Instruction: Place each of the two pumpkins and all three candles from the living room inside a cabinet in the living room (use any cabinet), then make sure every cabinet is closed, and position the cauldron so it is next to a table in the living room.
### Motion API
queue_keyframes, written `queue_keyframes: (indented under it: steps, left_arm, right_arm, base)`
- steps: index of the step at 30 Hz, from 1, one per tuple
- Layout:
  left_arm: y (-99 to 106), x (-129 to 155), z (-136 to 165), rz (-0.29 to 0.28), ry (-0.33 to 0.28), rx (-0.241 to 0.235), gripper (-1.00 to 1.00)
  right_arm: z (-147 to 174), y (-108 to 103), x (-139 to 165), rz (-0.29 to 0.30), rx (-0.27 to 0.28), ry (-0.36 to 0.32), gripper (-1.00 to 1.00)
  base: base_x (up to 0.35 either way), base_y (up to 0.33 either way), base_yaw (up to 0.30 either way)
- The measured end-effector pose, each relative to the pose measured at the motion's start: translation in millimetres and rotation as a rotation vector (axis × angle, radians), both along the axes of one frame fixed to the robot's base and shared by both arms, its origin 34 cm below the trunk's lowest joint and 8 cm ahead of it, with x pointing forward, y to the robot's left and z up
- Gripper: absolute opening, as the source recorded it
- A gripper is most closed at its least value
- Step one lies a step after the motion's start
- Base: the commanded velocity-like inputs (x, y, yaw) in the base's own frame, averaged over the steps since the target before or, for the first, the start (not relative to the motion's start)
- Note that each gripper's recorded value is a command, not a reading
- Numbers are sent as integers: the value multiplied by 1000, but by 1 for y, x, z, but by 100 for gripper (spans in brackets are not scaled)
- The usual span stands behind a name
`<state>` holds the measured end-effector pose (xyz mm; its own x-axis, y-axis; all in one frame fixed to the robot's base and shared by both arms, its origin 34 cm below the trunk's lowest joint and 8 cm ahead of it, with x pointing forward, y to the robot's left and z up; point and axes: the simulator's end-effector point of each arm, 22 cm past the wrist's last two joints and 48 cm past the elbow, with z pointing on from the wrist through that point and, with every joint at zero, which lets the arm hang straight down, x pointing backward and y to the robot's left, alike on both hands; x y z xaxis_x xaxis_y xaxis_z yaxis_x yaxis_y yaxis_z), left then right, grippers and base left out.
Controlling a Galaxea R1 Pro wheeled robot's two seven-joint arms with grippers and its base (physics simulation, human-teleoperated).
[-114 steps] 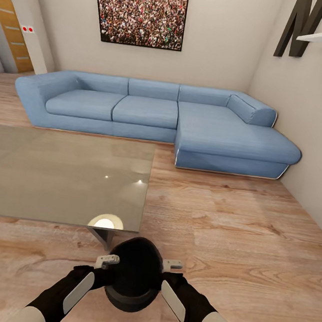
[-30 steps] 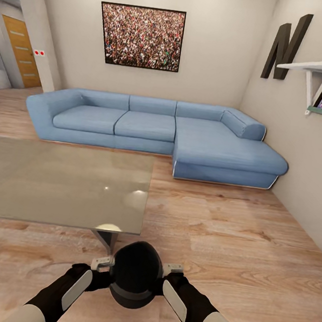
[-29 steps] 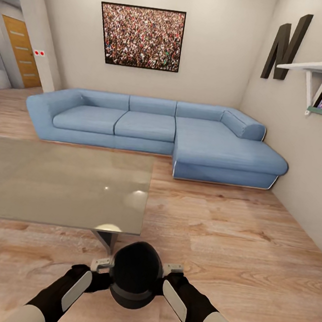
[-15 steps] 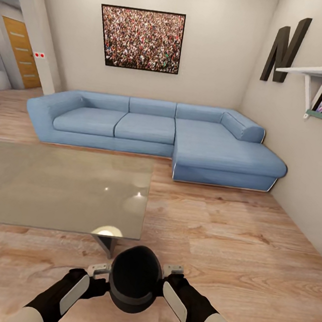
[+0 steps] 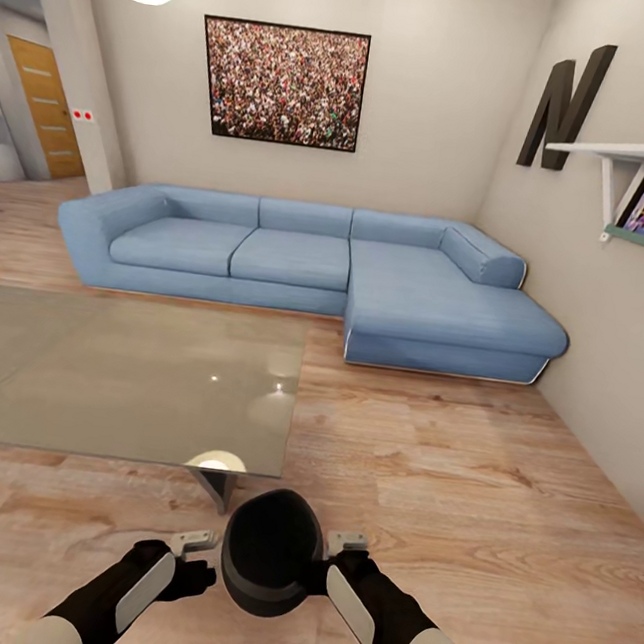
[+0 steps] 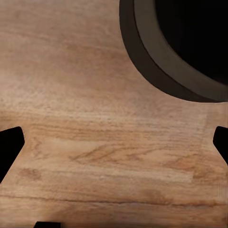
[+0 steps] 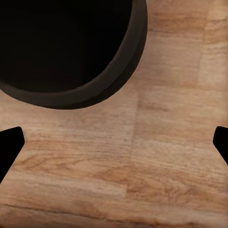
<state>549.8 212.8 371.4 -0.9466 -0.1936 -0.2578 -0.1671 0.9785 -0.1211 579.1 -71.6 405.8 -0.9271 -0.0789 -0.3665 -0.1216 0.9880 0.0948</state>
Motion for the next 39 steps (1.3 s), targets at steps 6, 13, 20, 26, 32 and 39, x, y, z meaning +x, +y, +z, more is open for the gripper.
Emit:
queue_keyframes:
  steps: [6,13,20,26,32,39]
  left_arm:
    - [1,2,11,4,-2,3,100]
    - [6,0,20,16,2,13,100]
    - [14,-6,26,32,10,32,100]
    - [25,-14,28,54,14,56,100]
    - [35,-17,33,77,-1,81,100]
    - [38,-16,46,79,-3,87,100]
  right_arm:
    - [13,1,4,-5,8,-6,100]
    - [25,5,1,-39,46,20,100]
    - [36,5,2,-64,59,-3,100]
    - [31,-13,-11,-84,21,28,100]
    - [27,-36,-15,-134,-21,10,100]
    - [39,-42,-12,-151,-27,-8,100]
  base:
    - [-7,0,0]
    - [0,0,0]
    - [0,0,0]
    - [0,0,0]
    - [0,0,0]
    - [0,0,0]
